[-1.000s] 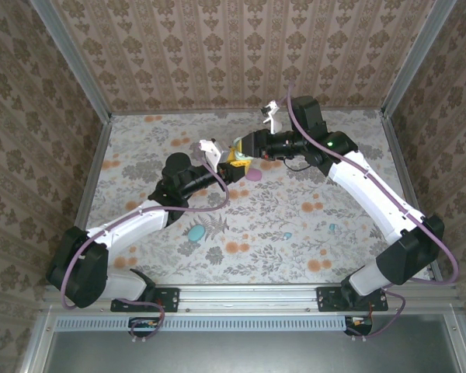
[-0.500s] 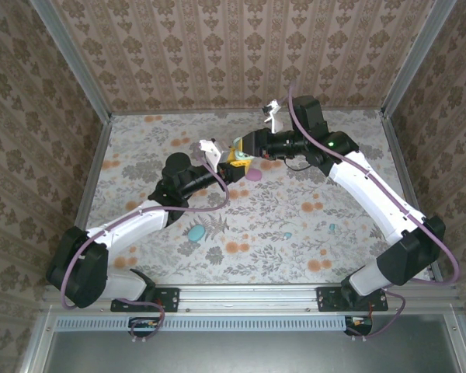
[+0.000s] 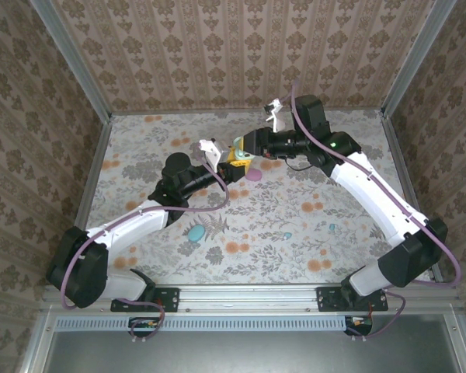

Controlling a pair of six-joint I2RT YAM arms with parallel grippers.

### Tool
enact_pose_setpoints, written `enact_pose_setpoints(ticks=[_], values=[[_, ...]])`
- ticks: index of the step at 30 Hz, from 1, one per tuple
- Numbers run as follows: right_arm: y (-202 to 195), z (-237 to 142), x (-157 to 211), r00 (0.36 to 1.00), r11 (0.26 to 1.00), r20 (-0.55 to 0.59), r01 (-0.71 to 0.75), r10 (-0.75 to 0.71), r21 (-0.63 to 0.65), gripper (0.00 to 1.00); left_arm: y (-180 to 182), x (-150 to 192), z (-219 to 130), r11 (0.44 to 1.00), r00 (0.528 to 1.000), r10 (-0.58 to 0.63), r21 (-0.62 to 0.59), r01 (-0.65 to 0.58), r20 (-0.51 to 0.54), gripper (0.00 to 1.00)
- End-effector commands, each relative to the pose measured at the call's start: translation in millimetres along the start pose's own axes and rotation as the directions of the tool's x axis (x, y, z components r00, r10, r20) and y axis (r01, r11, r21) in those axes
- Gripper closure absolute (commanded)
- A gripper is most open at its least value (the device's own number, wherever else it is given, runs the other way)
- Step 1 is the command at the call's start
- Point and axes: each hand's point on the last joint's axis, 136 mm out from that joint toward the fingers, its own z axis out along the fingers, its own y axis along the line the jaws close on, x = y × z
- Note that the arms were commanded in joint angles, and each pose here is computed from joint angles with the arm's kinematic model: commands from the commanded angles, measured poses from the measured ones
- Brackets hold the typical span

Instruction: Insert the wireless bluetooth earbuds into the charging case

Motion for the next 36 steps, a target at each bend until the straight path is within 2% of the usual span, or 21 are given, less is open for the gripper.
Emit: enact_pose_setpoints(ticks=[1, 5, 13, 17, 21, 31, 36], values=[[31.1, -25.2, -12.3, 0.997, 0.995, 0.059, 0.058, -0.054, -0.077, 0.63, -2.0, -26.2, -0.5, 0.999, 0.997, 0.034, 0.0, -0.035, 0.066, 0.67], [28.4, -36.9, -20.1, 0.995, 0.995, 0.089, 0.061, -0.054, -0.077, 0.64, -2.4, -25.9, -0.4, 0.999, 0.997, 0.036, 0.003, -0.036, 0.066, 0.67], [-17.2, -53.1, -49.7, 0.981, 0.997, 0.19, -0.041, 0.026, 0.073, 0.63, -19.4, -21.4, 1.0, 0.993, 0.997, 0.063, 0.103, -0.066, 0.035, 0.67], [-30.8, -37.1, -51.2, 0.99, 0.992, 0.125, -0.072, 0.06, 0.099, 0.63, -25.3, -24.0, -0.2, 0.989, 0.996, 0.073, 0.129, -0.078, 0.04, 0.67], [-29.9, -21.9, -50.7, 0.994, 0.995, 0.063, -0.092, 0.089, 0.047, 0.61, -28.9, -25.2, 0.5, 0.986, 0.997, 0.076, 0.147, -0.081, 0.033, 0.67], [-19.3, -5.3, -18.6, 0.991, 0.993, -0.103, -0.098, 0.091, -0.07, 0.55, -14.2, -34.9, 2.6, 0.996, 0.996, 0.048, 0.07, -0.053, 0.072, 0.66], [-15.4, -13.6, -8.3, 0.993, 0.99, -0.085, -0.087, 0.077, -0.115, 0.5, -9.5, -42.2, 3.2, 0.998, 0.994, 0.036, 0.056, -0.041, 0.102, 0.66]])
